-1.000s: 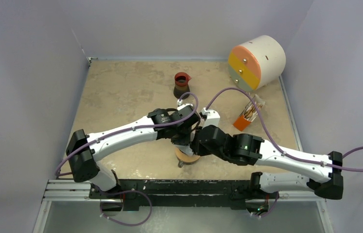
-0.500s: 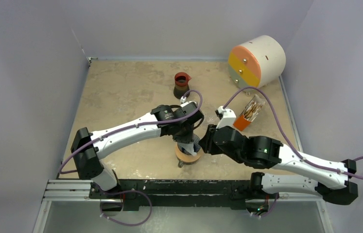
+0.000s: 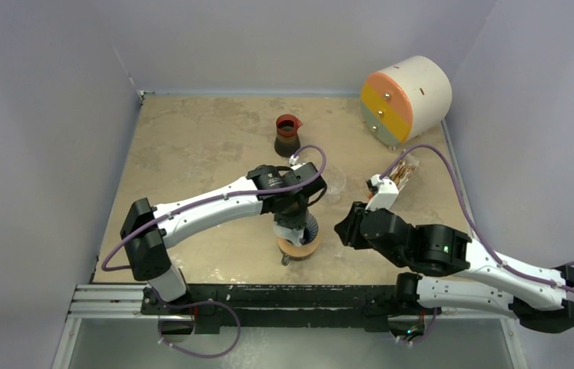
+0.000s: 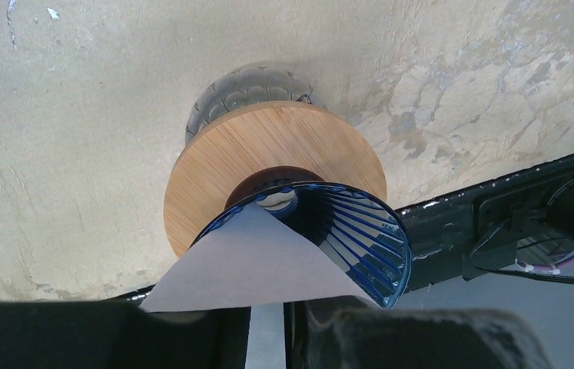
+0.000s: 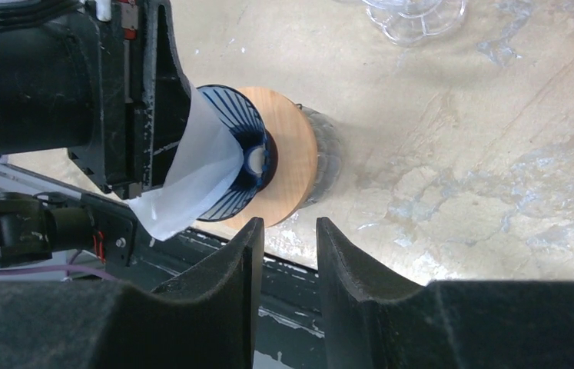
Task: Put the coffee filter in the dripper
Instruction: Place the coffee filter in the coffee dripper.
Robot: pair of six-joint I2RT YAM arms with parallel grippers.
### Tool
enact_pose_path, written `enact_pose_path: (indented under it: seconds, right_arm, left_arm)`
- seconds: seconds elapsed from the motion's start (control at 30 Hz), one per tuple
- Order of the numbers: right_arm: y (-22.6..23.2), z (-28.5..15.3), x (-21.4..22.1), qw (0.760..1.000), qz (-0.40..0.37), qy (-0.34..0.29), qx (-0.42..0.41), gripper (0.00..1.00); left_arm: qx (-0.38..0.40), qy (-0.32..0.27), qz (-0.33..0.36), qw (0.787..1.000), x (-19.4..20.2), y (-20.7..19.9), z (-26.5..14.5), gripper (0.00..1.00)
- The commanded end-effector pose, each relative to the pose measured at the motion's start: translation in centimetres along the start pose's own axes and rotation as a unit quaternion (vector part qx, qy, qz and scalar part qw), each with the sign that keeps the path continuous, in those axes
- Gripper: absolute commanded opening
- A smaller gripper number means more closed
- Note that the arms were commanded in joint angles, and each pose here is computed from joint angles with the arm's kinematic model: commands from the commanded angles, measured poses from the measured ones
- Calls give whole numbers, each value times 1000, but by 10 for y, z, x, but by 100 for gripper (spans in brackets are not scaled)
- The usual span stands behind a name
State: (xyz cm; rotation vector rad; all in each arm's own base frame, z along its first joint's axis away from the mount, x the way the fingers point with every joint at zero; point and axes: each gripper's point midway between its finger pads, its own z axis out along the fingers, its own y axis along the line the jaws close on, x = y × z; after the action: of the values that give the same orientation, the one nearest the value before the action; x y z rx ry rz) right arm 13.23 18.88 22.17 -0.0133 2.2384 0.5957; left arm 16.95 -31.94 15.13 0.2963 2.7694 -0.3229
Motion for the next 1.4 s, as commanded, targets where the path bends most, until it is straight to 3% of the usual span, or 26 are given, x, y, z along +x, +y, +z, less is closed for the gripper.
enact_pose_path:
  seconds: [0.0, 0.77, 1.1, 1.37]
  right_arm:
    - [-12, 1, -1, 1000, 9, -15, 22, 35]
    - [-24, -3, 0, 999, 13, -22, 31, 38]
    - [-21, -2, 0, 999, 12, -22, 23, 39]
    - [9, 4, -4, 1000, 4, -18, -19, 41]
  left_arm:
    - [9, -11, 10, 1000, -9, -7, -13, 19]
    - [14, 10, 37, 999, -4, -8, -19, 36]
    - [23, 13, 44, 999, -7, -14, -22, 34]
    - [22, 16, 48, 998, -5, -13, -20, 27]
